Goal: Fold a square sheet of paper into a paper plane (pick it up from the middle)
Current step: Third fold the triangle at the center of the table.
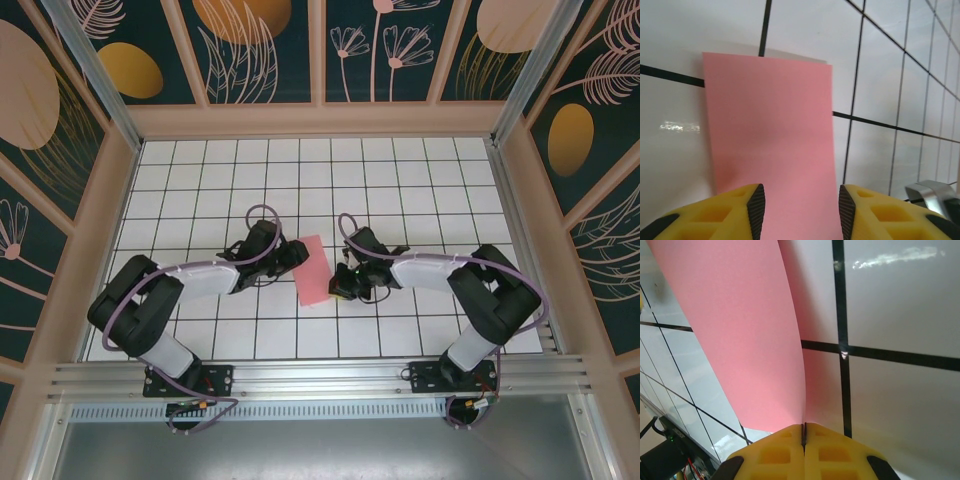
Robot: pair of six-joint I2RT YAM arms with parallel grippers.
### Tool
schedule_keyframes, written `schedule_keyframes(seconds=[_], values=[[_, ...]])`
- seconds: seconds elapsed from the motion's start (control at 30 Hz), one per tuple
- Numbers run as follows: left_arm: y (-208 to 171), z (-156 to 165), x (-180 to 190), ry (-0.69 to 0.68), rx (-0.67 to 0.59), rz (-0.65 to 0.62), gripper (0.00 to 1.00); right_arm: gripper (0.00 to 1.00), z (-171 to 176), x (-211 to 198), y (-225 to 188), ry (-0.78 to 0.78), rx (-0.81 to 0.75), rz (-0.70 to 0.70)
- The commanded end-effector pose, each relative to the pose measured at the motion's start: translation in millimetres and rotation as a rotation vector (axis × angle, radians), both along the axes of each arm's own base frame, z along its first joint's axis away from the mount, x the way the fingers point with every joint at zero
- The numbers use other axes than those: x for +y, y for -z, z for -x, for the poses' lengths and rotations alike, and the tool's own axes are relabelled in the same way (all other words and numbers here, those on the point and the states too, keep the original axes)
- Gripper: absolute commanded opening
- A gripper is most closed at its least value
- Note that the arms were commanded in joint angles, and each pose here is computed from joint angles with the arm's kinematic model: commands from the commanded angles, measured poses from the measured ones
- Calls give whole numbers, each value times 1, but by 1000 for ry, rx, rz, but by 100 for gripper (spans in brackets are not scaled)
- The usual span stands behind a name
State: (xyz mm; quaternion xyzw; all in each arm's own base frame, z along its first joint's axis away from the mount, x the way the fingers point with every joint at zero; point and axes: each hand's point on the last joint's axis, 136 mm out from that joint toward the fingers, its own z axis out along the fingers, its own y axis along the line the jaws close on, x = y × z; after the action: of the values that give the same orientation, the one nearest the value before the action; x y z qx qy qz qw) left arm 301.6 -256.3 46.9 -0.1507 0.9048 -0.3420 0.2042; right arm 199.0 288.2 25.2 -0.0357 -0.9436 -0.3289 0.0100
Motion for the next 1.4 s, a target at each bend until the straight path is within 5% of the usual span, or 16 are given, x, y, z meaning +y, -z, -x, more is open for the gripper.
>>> schedule_keyframes(seconds=[0.0,0.33,0.63,1.37], values=[[5,-6,-3,18,-3,-19,42,0,7,-7,-1,-12,8,8],[24,-2,6,11,39,-89,37,17,-3,-4,-20,35,-46,-22],[28,0,5,23,49,-86,35,7,-8,9,-27,20,-54,-81],[25,-2,2,37,44,-88,36,6,-51,61,-27,27,-112,-191]])
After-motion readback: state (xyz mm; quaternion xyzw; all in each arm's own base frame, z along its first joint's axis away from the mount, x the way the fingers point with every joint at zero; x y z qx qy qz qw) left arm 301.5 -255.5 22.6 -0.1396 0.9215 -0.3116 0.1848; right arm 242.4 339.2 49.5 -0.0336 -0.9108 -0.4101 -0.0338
